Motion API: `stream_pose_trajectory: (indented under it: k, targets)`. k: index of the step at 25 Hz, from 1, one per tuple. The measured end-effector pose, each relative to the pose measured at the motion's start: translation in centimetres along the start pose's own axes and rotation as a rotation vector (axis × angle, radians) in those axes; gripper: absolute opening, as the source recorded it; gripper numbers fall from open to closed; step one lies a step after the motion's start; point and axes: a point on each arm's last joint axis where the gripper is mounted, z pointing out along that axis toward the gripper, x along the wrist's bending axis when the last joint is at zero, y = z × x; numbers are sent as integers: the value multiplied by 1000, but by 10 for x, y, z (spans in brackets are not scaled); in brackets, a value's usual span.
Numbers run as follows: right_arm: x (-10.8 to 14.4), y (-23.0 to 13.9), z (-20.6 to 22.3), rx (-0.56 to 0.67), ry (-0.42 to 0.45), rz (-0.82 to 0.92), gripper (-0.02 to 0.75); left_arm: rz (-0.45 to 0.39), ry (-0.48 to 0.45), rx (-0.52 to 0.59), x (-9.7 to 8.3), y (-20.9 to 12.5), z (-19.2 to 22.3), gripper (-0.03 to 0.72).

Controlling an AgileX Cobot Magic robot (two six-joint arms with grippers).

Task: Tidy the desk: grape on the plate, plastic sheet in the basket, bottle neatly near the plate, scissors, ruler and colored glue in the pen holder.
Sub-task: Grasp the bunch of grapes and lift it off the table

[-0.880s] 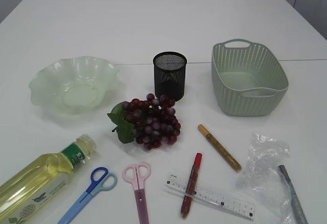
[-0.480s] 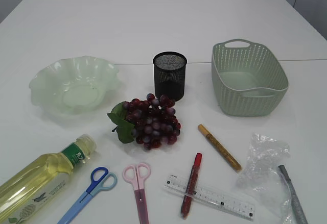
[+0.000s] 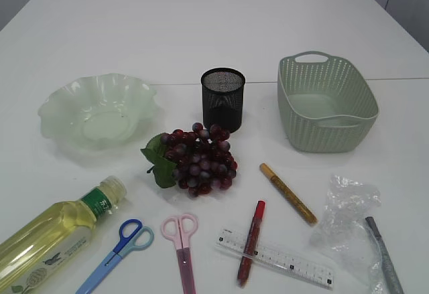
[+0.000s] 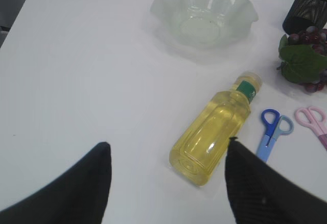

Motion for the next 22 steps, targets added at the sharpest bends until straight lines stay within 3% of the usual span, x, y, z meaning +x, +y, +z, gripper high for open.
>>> stream_pose_trajectory:
  k: [18, 22]
  targets:
    - [0, 0, 0, 0, 0, 0, 569, 0, 0, 0, 0, 0, 0, 496]
    - [0, 3, -2, -29, 0, 23, 568, -21, -39, 9, -4, 1, 1, 496]
